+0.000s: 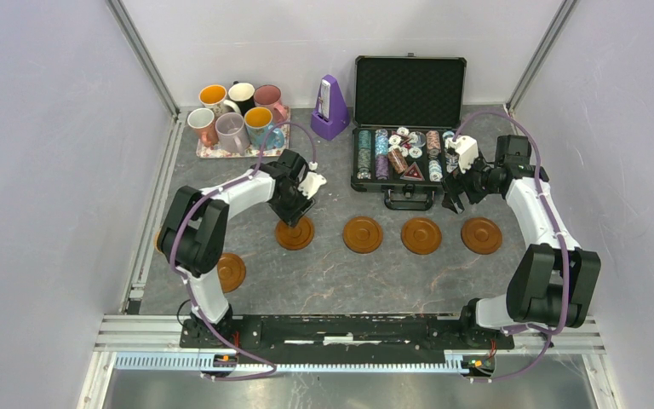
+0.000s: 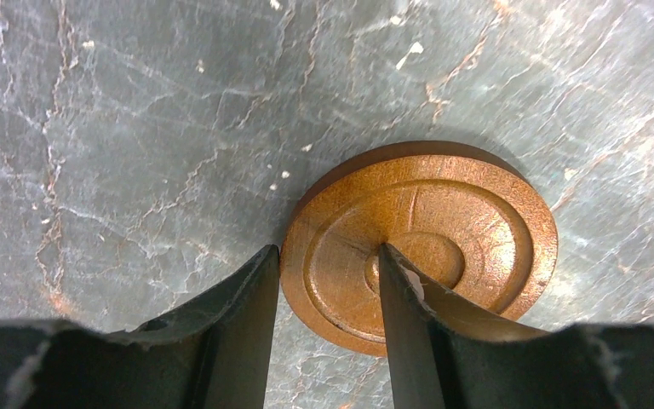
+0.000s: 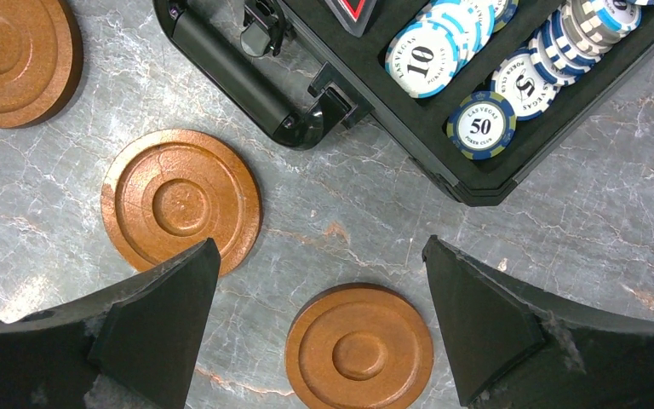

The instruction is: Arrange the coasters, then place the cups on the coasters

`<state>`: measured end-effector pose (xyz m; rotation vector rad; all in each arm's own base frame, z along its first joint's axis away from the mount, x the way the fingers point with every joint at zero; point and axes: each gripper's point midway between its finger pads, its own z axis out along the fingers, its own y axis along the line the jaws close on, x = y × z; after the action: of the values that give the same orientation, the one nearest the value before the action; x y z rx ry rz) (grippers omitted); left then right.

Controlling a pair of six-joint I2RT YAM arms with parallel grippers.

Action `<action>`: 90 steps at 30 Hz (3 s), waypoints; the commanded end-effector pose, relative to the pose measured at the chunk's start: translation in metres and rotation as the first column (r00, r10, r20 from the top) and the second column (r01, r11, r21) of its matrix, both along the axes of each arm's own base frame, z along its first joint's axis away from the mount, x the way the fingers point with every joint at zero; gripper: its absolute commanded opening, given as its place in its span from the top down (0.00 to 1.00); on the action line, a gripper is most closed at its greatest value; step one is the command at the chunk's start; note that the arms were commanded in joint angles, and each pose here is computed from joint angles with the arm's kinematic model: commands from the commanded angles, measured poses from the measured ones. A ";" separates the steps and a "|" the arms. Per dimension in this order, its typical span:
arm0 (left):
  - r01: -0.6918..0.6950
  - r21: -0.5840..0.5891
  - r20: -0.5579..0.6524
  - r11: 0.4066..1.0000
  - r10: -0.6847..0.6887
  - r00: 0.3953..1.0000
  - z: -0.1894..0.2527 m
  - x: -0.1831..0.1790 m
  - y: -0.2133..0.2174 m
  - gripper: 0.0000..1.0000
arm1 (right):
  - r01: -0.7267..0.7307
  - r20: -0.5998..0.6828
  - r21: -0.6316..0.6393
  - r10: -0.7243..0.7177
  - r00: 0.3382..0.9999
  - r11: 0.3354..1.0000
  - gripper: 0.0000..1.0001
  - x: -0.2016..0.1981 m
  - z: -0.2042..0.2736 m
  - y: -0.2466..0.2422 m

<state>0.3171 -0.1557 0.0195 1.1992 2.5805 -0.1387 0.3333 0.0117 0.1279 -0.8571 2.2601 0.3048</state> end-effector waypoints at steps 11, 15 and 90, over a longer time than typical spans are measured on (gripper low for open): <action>-0.033 -0.092 -0.034 0.995 0.030 0.999 0.005 -0.006 -0.032 0.42 | -0.005 0.049 -0.008 0.005 0.999 1.000 0.02 0.002 0.010 0.000; -0.051 -0.104 -0.023 0.993 0.049 0.999 0.015 -0.004 -0.031 0.37 | -0.006 0.049 0.000 0.006 0.999 1.000 0.02 0.004 0.011 0.002; -0.127 -0.025 0.061 0.992 0.128 0.990 0.008 0.010 0.147 0.35 | -0.010 0.039 0.017 0.010 0.999 1.000 0.02 0.016 0.018 0.014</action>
<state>0.3262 -0.0143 0.0207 1.0935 2.5778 -0.0981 0.3360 0.0256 0.1257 -0.8734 2.2701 0.3350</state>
